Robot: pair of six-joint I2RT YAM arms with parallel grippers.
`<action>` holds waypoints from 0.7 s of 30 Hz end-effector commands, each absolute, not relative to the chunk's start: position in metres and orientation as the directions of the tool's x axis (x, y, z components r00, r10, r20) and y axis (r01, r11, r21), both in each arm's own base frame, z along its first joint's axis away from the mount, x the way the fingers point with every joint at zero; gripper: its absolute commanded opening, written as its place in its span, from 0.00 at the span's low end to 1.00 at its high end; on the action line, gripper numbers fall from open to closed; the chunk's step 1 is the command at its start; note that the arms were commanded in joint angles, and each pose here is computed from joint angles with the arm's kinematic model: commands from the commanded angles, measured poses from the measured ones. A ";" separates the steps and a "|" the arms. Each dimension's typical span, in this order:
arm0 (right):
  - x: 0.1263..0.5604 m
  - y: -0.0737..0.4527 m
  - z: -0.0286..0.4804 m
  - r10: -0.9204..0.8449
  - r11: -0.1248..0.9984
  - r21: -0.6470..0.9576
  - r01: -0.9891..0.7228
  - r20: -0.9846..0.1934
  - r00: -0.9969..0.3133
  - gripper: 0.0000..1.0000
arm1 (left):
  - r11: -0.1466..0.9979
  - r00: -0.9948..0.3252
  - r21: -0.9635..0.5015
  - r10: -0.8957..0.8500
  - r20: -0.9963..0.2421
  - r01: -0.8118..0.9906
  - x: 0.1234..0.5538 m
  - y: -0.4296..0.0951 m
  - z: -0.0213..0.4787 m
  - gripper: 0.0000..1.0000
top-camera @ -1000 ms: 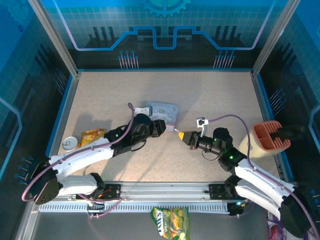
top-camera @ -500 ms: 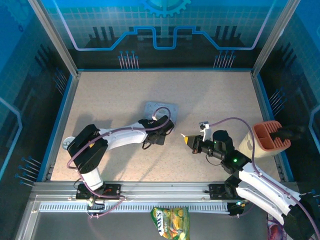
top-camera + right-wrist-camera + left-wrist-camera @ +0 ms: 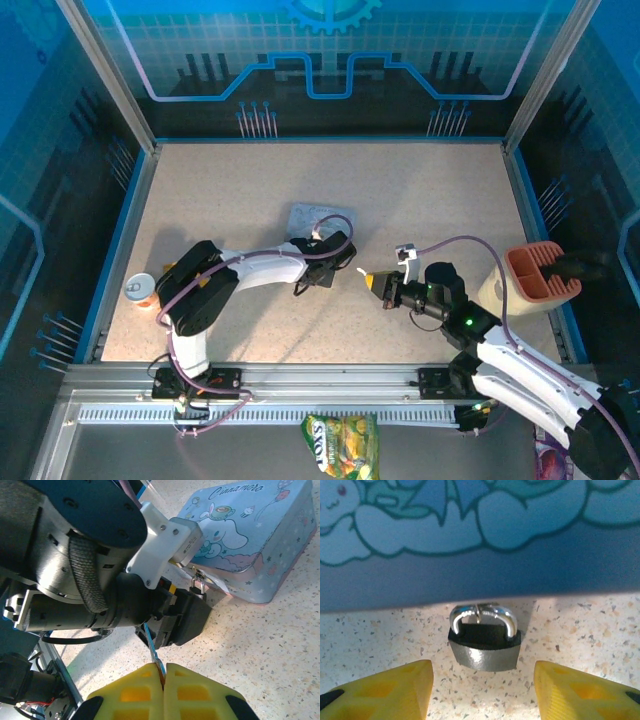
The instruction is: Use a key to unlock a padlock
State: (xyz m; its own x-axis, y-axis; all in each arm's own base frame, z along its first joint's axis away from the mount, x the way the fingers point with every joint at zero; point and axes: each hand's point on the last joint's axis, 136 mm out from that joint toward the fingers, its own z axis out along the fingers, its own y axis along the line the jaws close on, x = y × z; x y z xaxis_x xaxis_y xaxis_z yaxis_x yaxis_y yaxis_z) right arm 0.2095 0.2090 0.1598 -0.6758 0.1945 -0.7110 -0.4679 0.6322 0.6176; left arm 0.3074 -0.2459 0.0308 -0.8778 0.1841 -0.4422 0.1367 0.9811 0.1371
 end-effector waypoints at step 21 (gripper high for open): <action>0.209 0.219 0.142 0.189 0.634 0.643 -0.428 -0.666 -0.721 0.00 | 1.000 -0.883 0.009 0.024 -0.468 0.022 0.328 -0.251 0.034 0.26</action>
State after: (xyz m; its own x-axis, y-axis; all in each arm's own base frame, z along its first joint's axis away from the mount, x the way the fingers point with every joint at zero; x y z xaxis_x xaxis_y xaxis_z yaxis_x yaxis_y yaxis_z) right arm 0.2069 0.2190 0.1466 -0.7125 0.1647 -0.6821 -0.4565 0.6295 0.6288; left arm 0.3261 -0.2451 0.0249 -0.8850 0.0824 -0.4583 0.0476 0.9951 0.0870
